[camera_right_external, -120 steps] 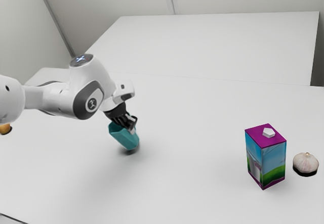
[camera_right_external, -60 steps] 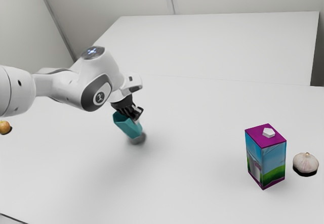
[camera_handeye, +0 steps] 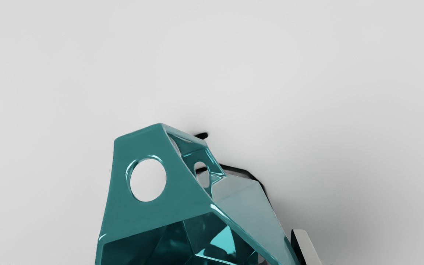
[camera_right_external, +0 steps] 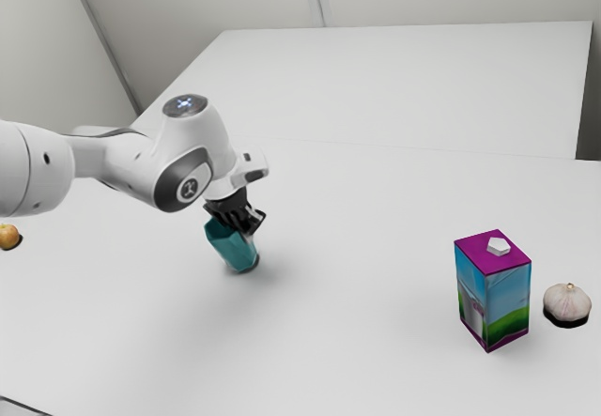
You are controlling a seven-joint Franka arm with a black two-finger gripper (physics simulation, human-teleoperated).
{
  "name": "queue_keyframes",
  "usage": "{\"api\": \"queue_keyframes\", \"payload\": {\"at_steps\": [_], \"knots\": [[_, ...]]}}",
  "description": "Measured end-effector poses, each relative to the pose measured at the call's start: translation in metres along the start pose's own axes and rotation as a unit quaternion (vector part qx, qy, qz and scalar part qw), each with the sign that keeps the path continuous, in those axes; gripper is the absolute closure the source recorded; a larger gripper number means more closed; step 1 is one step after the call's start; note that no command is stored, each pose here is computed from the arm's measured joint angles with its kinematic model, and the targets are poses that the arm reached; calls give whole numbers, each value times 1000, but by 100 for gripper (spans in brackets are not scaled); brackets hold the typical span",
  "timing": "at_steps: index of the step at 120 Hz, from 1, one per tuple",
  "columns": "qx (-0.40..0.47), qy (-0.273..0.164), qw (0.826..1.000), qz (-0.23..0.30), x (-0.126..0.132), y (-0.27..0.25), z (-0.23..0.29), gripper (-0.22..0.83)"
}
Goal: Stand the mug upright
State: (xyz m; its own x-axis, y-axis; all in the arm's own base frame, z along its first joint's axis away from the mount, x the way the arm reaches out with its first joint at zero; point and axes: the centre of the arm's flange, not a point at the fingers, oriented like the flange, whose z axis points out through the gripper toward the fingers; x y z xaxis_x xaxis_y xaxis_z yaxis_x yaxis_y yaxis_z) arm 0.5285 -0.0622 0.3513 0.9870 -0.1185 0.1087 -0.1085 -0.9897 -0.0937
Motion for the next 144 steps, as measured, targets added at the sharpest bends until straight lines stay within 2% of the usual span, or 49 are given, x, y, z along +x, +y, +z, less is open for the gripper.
{"api": "queue_keyframes", "payload": {"at_steps": [9,27,36,56,70,82,92,103,111,127,144], "knots": [[0,0,1000,-3,0,2,0,75],[-3,-2,1000,-5,0,6,0,42],[-4,-1,1000,-7,0,6,-1,30],[-5,20,1000,-14,0,2,-26,14],[-6,35,999,-20,4,-1,-43,8],[-8,44,999,-21,45,-3,-69,5],[-26,51,998,-29,65,-7,-113,3],[-44,62,997,-28,65,-14,-179,2],[-51,54,997,-23,65,-21,-208,2],[-55,17,998,-21,67,-50,-223,1],[-57,-12,998,-25,58,-86,-229,0]]}}
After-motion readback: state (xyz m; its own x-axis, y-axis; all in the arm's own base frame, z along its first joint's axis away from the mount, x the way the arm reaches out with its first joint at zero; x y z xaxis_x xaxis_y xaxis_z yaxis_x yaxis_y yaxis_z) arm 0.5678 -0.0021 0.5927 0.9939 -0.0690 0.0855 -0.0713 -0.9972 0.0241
